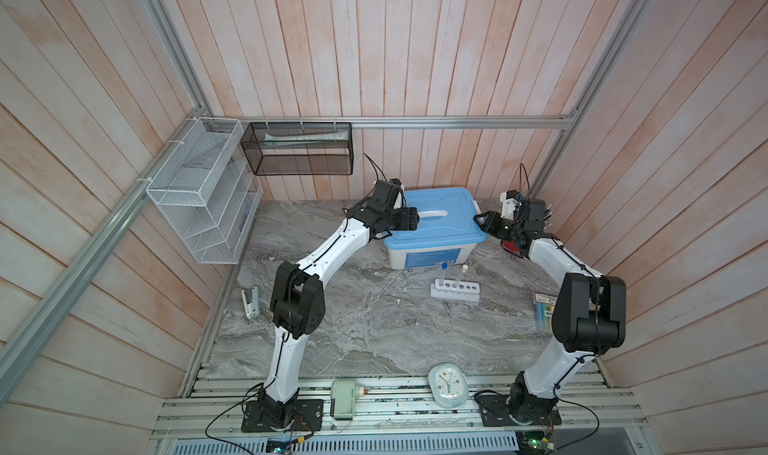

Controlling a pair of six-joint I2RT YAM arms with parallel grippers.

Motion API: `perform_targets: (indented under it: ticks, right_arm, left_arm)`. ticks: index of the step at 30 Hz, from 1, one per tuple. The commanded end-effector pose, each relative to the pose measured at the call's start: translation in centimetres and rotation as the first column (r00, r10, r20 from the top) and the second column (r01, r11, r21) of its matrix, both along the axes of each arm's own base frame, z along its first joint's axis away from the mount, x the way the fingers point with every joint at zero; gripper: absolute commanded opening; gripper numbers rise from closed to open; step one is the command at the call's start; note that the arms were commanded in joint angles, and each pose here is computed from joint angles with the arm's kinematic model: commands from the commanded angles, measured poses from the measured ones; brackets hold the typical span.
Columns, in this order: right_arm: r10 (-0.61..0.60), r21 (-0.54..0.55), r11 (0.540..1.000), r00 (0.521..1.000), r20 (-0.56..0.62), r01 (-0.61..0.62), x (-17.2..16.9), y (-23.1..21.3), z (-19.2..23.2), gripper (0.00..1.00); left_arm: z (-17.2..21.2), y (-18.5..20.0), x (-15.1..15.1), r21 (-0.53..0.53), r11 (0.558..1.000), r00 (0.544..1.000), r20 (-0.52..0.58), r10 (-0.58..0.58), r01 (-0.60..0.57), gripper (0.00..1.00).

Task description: Organize the chemistry lab equipment

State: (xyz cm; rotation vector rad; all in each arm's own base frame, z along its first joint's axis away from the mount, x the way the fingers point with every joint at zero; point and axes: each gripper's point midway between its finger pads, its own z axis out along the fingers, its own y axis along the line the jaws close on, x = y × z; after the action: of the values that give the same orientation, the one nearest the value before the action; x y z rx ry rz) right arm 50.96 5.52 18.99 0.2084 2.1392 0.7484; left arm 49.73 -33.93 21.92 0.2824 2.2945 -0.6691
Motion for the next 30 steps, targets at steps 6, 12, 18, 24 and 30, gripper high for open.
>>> perform_targets:
  ticks: [6, 12, 18, 24, 30]
  right_arm:
    - [0.004, -0.013, 1.0, 0.998, -0.058, -0.005, -1.4, 1.0, -0.5, 0.33]
    - [-0.011, 0.001, 1.0, 0.998, -0.062, 0.011, -1.5, 1.1, -0.6, 0.3]
    - [-0.017, -0.008, 1.0, 0.998, -0.064, 0.017, -1.7, 1.6, -0.6, 0.29]
    - [-0.038, -0.041, 0.999, 0.997, -0.07, 0.036, -1.8, 1.7, -0.6, 0.28]
    - [-0.056, -0.097, 0.994, 0.996, -0.072, 0.049, -1.9, 2.2, -0.6, 0.28]
  left_arm:
    - [-0.5, 1.1, -1.0, 0.01, 1.0, 1.0, -0.029, 0.0, 0.001, 0.82]
    - [-0.5, 1.2, -1.1, 0.001, 1.0, 1.0, -0.03, -0.001, 0.001, 0.82]
    - [-0.4, 1.5, -1.2, -0.003, 1.0, 1.0, -0.025, 0.002, -0.002, 0.82]
    - [-0.3, 2.0, -1.4, -0.01, 1.0, 1.0, -0.022, 0.003, -0.003, 0.82]
    - [-0.3, 2.3, -1.6, -0.017, 1.0, 1.0, -0.019, 0.002, -0.003, 0.82]
